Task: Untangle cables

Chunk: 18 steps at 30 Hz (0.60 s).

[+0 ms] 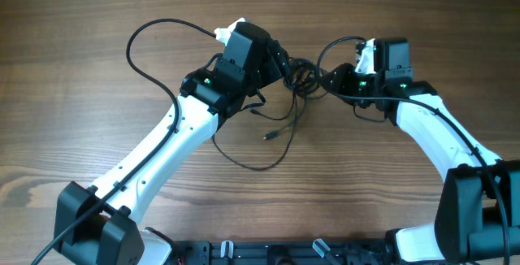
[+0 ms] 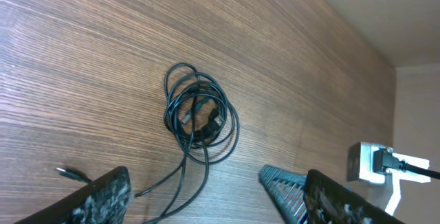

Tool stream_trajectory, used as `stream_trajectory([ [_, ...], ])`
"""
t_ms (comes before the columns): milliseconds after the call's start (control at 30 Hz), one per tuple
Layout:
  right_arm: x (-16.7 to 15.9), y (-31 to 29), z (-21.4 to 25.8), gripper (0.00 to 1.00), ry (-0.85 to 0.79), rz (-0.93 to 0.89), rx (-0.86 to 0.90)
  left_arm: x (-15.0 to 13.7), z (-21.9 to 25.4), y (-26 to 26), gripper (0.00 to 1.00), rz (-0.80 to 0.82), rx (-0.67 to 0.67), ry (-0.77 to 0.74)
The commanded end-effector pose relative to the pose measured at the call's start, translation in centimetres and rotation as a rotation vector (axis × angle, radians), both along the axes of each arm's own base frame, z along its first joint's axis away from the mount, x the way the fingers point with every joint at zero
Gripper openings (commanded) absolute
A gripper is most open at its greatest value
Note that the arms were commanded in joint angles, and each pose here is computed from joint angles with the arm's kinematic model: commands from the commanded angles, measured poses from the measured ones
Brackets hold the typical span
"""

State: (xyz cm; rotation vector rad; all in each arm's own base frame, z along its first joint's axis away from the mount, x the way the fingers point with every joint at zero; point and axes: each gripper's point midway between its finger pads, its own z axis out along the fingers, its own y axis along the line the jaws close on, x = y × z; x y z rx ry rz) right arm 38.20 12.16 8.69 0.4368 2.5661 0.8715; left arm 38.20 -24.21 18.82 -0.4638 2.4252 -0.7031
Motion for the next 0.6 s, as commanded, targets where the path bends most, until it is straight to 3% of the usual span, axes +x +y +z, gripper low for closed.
stream_trajectory([
  [0,0.9,-1.3,-0.2,0.46,-0.032,-0.023,-0.043,0.4,-0.7,0.4,0.85,-0.030,0.072,-0.020],
  [67,0.3,-0.6,-0.1,0.58,-0.046,0.051,-0.034,0.6,-1.5,0.3,0.86,-0.037,0.086,-0.011],
  [100,0.0,-1.0,-0.5,0.59,-0.023,0.037,-0.052,0.7,-1.8,0.2,0.84,-0.038,0.088,-0.008],
  [267,0.3,-0.6,-0.5,0.53,-0.019,0.012,-0.040,1.1,-4.9,-0.2,0.78,-0.048,0.117,0.047],
  [400,2.9,1.6,0.9,0.51,-0.251,0.158,-0.114,1.2,-5.3,-0.3,0.88,-0.048,0.120,0.051],
  [567,5.5,2.1,-1.9,0.50,-0.319,0.187,-0.180,1.0,-5.5,-0.1,0.93,-0.048,0.129,0.065],
])
